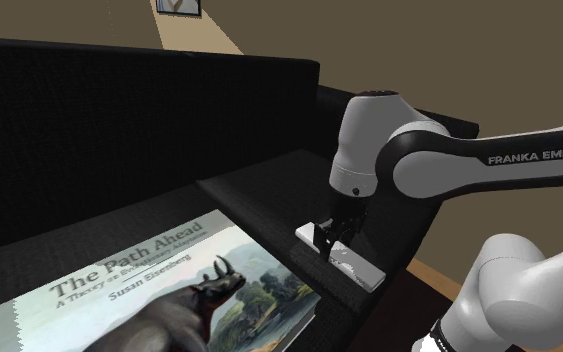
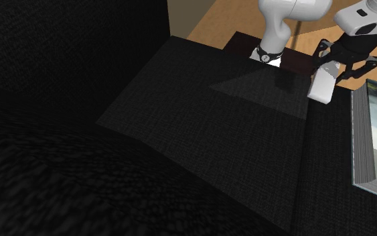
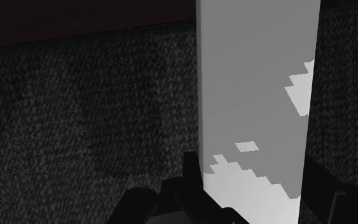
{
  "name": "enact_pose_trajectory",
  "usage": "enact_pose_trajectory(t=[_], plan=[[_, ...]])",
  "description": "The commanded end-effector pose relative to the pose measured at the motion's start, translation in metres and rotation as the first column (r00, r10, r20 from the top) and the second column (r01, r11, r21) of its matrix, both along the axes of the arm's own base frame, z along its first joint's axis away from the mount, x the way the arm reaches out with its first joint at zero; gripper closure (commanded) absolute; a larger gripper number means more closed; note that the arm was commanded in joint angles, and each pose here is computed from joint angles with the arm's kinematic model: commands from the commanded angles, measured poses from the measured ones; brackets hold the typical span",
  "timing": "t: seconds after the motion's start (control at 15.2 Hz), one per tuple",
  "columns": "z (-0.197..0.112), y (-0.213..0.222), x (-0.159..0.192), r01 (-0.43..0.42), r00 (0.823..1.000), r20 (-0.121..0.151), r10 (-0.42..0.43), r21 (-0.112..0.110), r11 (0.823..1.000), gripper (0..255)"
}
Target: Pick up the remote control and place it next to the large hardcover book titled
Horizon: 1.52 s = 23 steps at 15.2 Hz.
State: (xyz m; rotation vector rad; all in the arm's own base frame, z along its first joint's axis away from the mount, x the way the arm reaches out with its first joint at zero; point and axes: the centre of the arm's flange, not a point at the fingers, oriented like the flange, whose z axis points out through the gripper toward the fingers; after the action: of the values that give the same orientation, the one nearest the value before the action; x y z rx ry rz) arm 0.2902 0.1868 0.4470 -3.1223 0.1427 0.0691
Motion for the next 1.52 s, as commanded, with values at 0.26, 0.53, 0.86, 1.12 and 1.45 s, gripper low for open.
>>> enact_pose_trajectory(t=[0.26, 0.53, 0.86, 1.12, 1.45], plan=[[-0.029, 0.0, -0.001, 0.0, 1.0, 0.001, 0.0, 0.0, 1.0, 255], [-0.029, 0.0, -0.001, 0.0, 1.0, 0.001, 0.0, 0.0, 1.0, 255], [-0.029, 0.0, -0.001, 0.0, 1.0, 0.001, 0.0, 0.0, 1.0, 0], [-0.029, 0.0, -0.001, 0.0, 1.0, 0.001, 0.0, 0.0, 1.0, 0], [0.021, -0.001, 0.002, 0.0, 1.0, 0.001, 0.0, 0.0, 1.0, 0]])
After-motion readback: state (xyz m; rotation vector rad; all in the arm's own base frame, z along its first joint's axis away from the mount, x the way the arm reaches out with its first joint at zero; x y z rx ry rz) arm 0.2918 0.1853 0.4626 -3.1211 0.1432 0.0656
